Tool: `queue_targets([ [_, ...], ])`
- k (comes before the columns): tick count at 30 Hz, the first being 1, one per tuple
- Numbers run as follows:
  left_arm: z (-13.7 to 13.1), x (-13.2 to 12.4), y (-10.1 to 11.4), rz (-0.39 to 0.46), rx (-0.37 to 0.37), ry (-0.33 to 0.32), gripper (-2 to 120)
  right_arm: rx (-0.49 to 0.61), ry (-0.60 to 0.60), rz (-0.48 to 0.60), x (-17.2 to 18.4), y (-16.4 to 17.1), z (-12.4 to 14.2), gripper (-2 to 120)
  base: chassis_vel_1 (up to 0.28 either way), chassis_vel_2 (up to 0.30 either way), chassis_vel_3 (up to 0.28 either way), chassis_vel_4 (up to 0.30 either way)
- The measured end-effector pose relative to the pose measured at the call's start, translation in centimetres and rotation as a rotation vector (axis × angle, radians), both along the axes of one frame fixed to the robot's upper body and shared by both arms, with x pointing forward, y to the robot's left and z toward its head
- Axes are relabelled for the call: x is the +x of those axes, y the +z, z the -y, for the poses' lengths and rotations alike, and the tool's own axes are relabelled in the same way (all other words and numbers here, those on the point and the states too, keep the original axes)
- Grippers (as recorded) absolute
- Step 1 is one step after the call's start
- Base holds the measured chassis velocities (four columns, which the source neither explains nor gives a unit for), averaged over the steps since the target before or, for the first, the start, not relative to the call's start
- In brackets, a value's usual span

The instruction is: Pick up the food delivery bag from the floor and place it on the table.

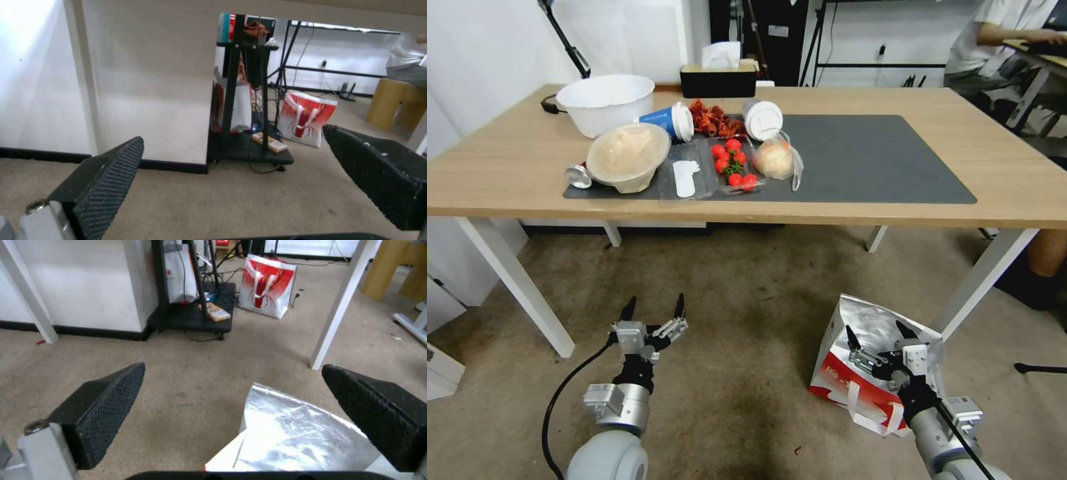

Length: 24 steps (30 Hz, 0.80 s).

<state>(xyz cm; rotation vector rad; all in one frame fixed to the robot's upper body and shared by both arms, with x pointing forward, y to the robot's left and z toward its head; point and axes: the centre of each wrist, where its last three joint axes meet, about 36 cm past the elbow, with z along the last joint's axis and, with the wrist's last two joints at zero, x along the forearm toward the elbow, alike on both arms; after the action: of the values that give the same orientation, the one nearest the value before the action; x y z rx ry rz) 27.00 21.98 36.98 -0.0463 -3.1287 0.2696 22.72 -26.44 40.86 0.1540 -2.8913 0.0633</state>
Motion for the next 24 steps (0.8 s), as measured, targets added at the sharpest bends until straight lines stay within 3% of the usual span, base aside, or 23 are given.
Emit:
queue_targets([
  [24,-0.61,0.52,0.03,0.012,0.001,0.013,100,-0.002,0.013,0.013,-0.32,0.27,-0.05,100,0.0,0.0,0.0,0.0],
])
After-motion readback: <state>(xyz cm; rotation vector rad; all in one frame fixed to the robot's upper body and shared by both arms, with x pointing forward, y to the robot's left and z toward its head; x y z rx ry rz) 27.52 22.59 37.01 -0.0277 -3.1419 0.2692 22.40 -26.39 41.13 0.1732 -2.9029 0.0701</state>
